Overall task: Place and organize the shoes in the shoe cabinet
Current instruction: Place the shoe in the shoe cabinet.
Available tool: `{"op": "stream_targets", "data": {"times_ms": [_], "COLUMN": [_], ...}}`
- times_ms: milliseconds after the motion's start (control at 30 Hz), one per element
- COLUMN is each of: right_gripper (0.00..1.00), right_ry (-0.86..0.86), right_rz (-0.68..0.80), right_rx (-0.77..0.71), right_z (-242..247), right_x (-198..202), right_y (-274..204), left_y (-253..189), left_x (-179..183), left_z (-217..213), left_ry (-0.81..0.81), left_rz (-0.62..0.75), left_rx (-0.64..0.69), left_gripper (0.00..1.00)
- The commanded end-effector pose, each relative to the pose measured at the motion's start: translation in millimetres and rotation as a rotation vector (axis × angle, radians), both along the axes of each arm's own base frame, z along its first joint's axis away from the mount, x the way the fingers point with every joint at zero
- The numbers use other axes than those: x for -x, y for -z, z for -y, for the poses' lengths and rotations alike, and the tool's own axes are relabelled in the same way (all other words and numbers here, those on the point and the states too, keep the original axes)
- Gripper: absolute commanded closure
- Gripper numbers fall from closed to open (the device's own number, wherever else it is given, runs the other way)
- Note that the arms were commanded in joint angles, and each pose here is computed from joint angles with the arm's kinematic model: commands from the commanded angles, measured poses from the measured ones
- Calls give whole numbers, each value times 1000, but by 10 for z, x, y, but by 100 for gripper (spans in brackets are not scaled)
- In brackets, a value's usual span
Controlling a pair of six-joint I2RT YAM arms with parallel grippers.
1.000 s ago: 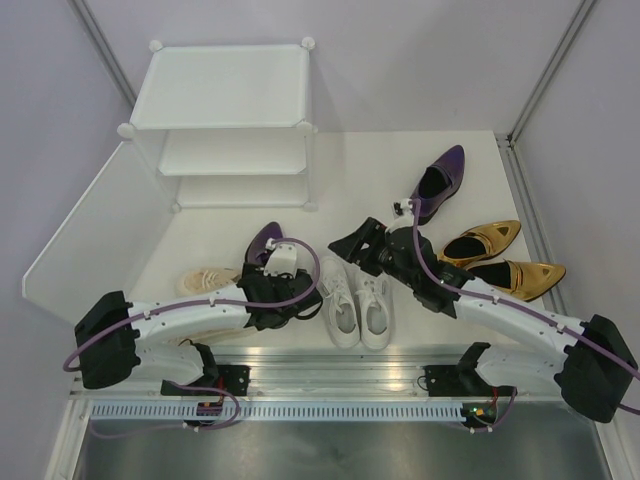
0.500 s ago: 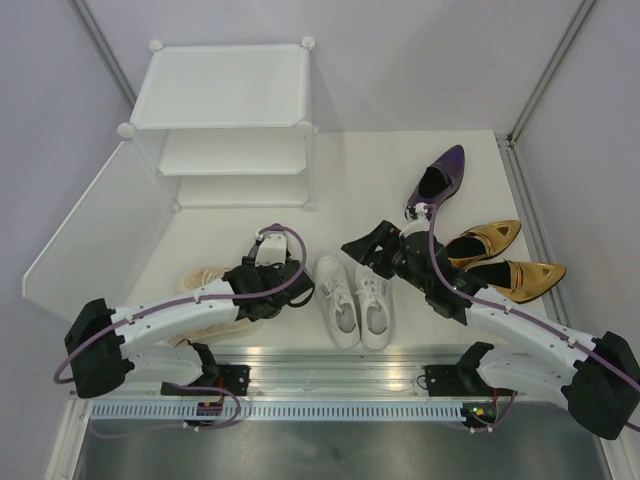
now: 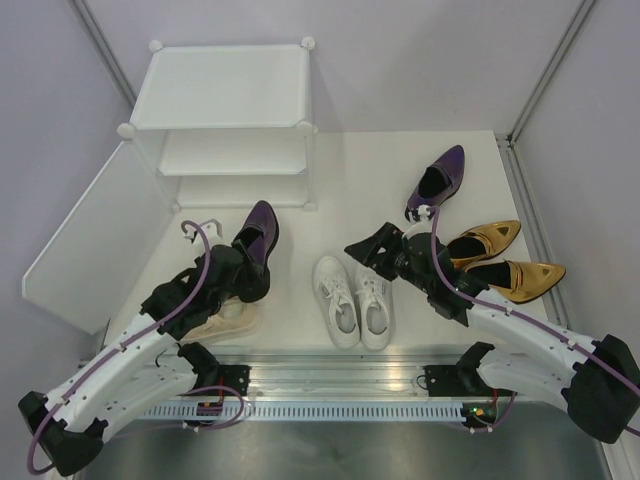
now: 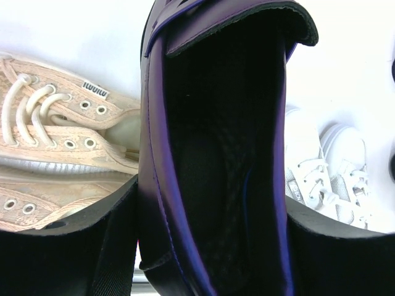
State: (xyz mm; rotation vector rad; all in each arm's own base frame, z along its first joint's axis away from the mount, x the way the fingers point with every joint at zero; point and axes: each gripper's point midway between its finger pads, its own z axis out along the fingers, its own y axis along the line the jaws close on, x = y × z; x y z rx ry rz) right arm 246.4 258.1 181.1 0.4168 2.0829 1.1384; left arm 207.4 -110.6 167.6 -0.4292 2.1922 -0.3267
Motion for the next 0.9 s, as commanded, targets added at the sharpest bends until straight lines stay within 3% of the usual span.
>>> {"op": "stream_targets", "data": {"times_ms": [0,333,867], "right_gripper": [26,26,26], "right_ry": [-5,9,12], "right_rz": [19,18,19], "right_rx": [-24,-23,12], "right_z": [-19,52,83], "right_x": [-21,-34,-88], "right_y": [-36,-5,73], "left_y": [-388,-1062,-1527], "left_x": [-137,4,-338], "left_z": [178,115,-109], "left_ry": [39,97,6], "left_rz": [133,288,445], "left_rx": [131,218,23], "left_gripper": [98,98,98]}}
